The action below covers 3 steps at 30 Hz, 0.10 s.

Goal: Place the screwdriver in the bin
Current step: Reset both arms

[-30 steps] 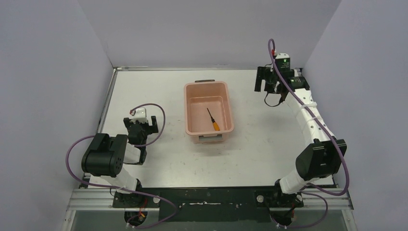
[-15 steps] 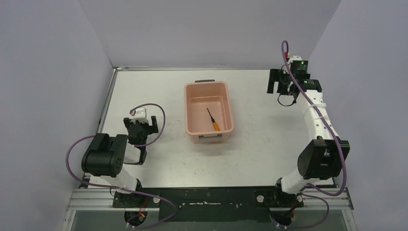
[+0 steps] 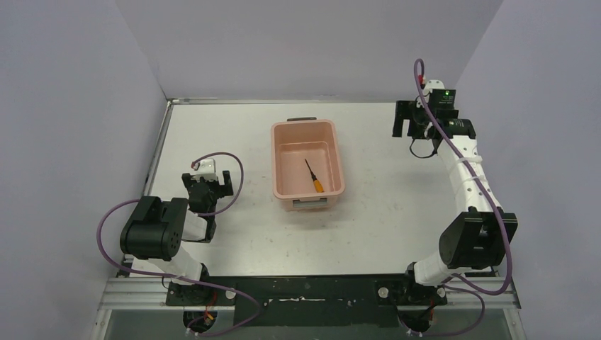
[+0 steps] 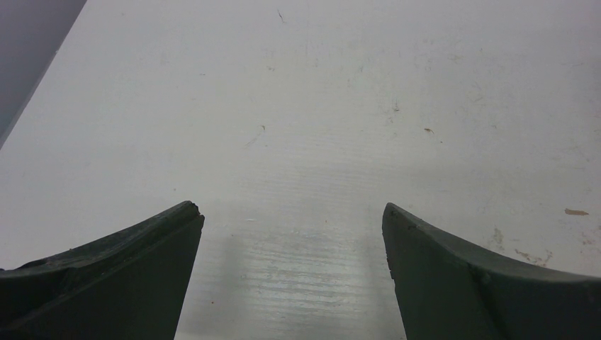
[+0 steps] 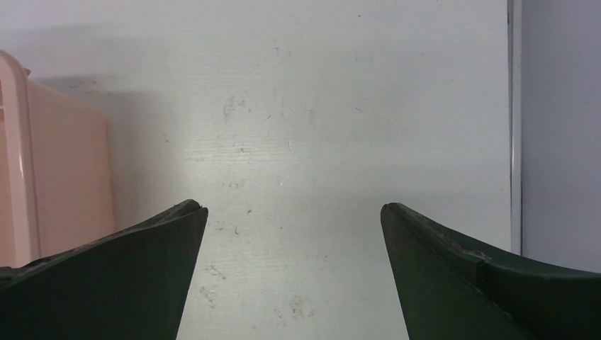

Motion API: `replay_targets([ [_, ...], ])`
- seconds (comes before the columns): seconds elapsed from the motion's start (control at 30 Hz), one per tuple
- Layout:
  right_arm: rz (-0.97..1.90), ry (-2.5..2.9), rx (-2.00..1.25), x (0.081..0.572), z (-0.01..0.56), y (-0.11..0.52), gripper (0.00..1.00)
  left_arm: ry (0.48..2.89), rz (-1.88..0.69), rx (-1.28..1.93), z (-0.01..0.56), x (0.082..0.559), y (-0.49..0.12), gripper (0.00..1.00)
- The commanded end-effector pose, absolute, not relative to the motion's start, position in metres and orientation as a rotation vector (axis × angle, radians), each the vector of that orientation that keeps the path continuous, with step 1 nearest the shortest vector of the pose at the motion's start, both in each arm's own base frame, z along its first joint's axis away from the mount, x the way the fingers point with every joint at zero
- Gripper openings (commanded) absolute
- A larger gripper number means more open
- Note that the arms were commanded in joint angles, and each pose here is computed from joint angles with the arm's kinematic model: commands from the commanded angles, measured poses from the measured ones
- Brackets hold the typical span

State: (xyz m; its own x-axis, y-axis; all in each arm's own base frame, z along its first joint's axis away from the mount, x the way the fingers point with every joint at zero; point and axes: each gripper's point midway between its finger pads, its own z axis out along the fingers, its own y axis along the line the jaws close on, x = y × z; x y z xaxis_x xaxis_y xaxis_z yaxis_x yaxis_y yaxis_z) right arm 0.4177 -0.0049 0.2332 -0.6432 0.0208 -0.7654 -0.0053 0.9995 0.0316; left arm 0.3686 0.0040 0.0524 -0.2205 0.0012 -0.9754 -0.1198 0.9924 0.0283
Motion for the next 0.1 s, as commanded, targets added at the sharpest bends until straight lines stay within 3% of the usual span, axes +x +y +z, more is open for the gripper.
replay_targets([
  [0.0,0.058,2.215,-0.024,0.4199,0.2491,-0.0004,1.00,1.710,0.094,-0.101,0.0742,0.3800,0.0020,0.97],
  [0.07,0.058,2.230,-0.028,0.4205,0.2452,-0.0003,1.00,1.710,0.094,-0.101,0.0740,0.3800,0.0020,0.97],
])
